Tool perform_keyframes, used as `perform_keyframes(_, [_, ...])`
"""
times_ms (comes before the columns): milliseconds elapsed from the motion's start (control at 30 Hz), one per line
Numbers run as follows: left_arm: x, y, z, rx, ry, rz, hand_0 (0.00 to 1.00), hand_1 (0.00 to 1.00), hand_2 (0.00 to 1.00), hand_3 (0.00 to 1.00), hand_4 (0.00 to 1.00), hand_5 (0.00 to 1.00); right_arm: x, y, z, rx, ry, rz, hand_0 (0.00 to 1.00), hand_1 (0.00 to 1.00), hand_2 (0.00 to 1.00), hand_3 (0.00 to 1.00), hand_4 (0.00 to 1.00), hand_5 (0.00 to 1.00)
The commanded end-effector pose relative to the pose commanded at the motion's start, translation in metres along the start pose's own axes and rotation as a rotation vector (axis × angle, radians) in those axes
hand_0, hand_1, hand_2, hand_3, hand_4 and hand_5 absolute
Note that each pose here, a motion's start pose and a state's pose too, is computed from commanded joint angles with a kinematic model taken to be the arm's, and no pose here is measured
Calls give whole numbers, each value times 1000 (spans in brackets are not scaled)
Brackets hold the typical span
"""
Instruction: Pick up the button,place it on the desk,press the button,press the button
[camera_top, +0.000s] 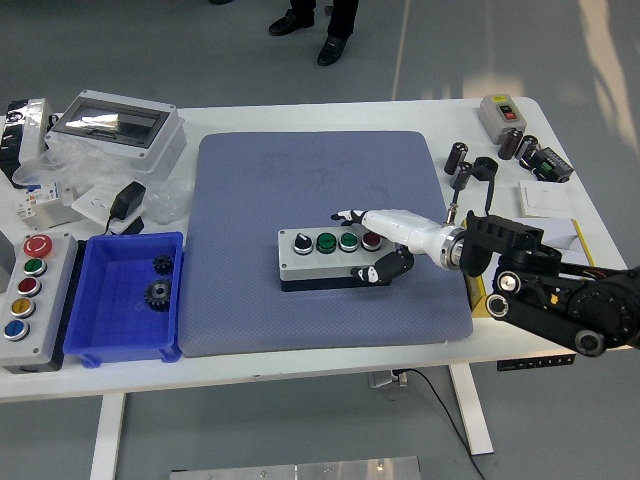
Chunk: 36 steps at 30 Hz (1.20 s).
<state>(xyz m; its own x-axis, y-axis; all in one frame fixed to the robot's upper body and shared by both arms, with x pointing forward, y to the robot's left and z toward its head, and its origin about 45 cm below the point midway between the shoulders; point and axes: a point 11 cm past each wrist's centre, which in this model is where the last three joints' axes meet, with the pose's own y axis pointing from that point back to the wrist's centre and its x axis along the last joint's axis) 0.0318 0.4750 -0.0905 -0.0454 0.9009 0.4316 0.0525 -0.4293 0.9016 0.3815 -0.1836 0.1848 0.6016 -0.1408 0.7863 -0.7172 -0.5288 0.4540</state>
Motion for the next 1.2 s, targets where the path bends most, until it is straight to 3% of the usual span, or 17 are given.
perform_keyframes(367, [-2, 0, -3, 7, -4, -8, 613, 586, 556, 600, 562, 274, 1, 1, 0, 1, -14, -14, 921, 962, 957, 998, 489, 2])
perform_keyframes(400, [-2, 0, -4, 8, -4, -9, 613, 585, 552, 599, 561, 273, 1, 1, 0, 1, -17, -16, 998, 998, 989, 998, 526, 2])
perform_keyframes(1200, [-4, -1, -5, 5, -7, -21, 613, 576, 549, 600, 551, 255, 8, 6, -1, 10, 5, -7, 998, 998, 993, 998, 568, 20])
